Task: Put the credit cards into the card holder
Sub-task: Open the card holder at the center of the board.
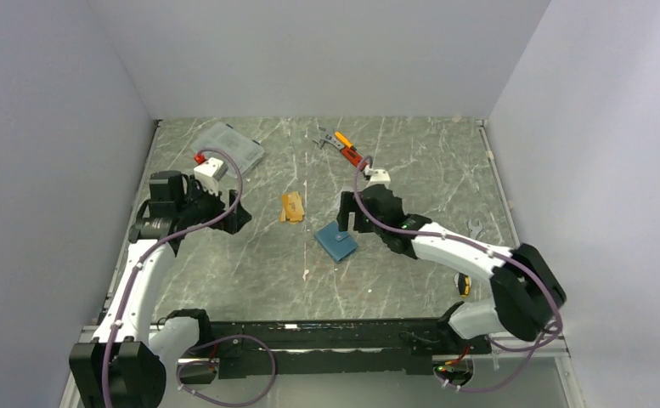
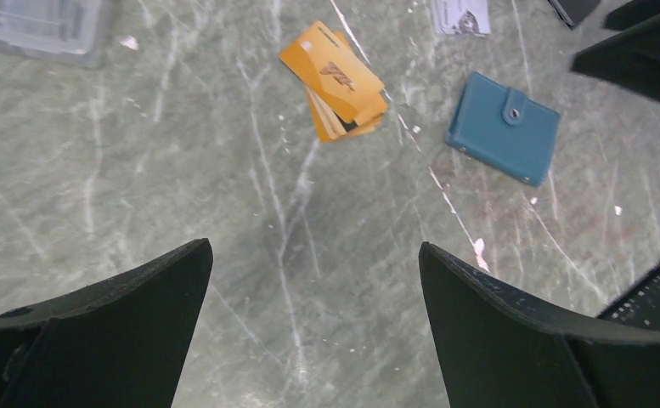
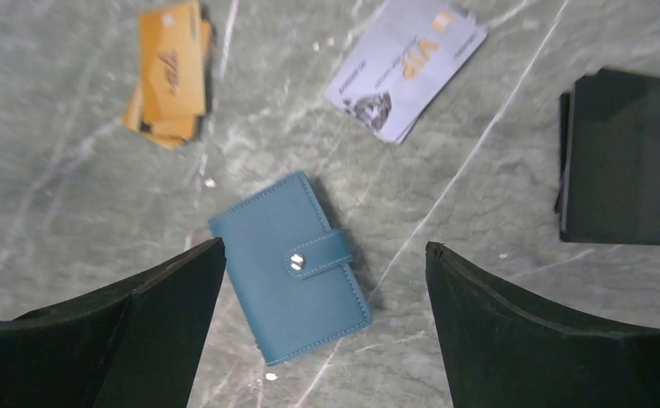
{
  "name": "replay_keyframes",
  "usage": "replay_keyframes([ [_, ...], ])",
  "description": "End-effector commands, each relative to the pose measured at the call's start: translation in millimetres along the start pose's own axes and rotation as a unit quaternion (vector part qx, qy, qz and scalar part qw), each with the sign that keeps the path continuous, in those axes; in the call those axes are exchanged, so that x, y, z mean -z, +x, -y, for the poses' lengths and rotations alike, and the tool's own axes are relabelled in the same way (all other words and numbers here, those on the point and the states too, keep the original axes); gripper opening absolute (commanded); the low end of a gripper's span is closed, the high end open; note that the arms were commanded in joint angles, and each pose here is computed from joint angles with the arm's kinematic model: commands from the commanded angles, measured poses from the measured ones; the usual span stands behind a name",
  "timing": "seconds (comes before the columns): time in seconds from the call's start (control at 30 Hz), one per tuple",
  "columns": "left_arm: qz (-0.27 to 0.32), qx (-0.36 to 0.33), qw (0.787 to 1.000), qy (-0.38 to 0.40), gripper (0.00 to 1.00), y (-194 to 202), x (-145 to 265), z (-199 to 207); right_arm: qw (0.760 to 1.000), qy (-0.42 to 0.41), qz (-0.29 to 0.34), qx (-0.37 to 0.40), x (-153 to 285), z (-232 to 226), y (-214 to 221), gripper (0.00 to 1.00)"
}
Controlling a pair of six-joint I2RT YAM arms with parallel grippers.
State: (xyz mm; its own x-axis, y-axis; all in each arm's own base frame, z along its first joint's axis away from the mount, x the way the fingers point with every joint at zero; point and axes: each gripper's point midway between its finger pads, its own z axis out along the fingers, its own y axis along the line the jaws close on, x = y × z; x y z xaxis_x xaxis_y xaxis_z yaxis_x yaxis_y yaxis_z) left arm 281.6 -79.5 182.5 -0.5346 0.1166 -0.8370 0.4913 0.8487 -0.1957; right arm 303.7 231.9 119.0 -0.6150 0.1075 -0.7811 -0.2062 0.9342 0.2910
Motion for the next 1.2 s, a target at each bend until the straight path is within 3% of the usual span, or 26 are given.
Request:
replay_keyframes([
  [0.0, -0.015, 0.034, 0.998, 0.042, 0.99, 16, -10, 18, 1.0, -0.023, -0.019, 0.0, -20, -14, 12, 0.89],
  [0.3, -0.048, 0.09, 0.991, 0.089, 0.99, 32, -32, 48, 0.997, -0.033, -0.074, 0.011, -42, -25, 55, 0.82],
  [0.5, -0.084, 0.124, 0.984, 0.096, 0.99, 50, -50, 59, 0.995, -0.022, -0.1, -0.004, -39, -19, 83, 0.69],
  [0.77, -0.147, 0.114, 0.974, 0.126, 0.99, 63, -78, 90, 0.992, -0.011, -0.122, -0.033, -26, -10, 110, 0.56],
  [0.97, -0.167, 0.115, 0.966, 0.16, 0.98, 72, -100, 116, 0.99, -0.019, -0.124, -0.058, -12, -11, 115, 0.53],
  [1.17, -0.165, 0.133, 0.96, 0.184, 0.94, 72, -125, 132, 0.987, -0.03, -0.132, -0.083, -8, -13, 123, 0.27],
])
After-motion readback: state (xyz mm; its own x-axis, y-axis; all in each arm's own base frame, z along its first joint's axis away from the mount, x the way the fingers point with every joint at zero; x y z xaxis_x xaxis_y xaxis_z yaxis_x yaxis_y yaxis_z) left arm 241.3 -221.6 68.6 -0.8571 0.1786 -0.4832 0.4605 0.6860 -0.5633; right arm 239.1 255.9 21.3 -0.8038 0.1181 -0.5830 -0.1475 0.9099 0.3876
